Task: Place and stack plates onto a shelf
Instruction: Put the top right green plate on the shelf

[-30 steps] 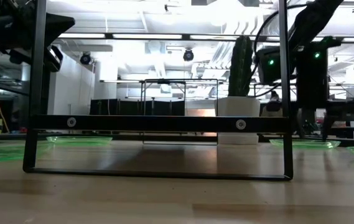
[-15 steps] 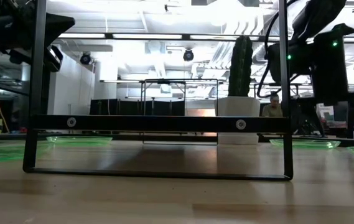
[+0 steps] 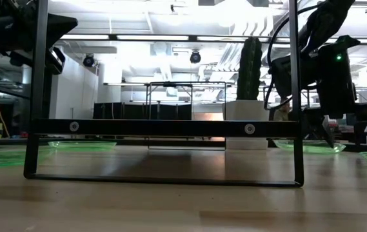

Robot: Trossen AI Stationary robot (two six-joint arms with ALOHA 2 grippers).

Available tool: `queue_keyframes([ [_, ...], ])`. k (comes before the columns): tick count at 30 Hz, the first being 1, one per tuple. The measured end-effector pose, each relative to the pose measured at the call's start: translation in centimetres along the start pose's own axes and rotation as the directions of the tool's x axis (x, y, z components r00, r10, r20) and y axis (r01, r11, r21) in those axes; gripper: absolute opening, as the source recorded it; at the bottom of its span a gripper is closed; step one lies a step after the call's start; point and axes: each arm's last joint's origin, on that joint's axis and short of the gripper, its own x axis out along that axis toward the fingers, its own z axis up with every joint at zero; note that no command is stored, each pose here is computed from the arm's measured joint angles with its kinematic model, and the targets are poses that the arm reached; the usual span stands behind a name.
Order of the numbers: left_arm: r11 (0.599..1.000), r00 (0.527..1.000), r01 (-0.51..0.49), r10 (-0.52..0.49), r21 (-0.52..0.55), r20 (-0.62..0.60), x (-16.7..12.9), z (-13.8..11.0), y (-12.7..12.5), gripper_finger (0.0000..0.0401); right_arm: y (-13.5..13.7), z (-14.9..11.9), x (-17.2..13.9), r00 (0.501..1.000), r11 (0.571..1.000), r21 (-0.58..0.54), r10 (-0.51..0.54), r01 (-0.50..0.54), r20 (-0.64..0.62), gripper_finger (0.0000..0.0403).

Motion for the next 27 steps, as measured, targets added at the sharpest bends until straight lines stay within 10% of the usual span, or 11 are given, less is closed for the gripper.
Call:
queue_keyframes([
  [27,1.0,1.0,0.0,0.0,0.0,0.0,0.0,0.0,0.0,0.0,1.2,2.2,-0.2,0.996,0.99,0.113,0.083,-0.085,0.025,0.0181],
])
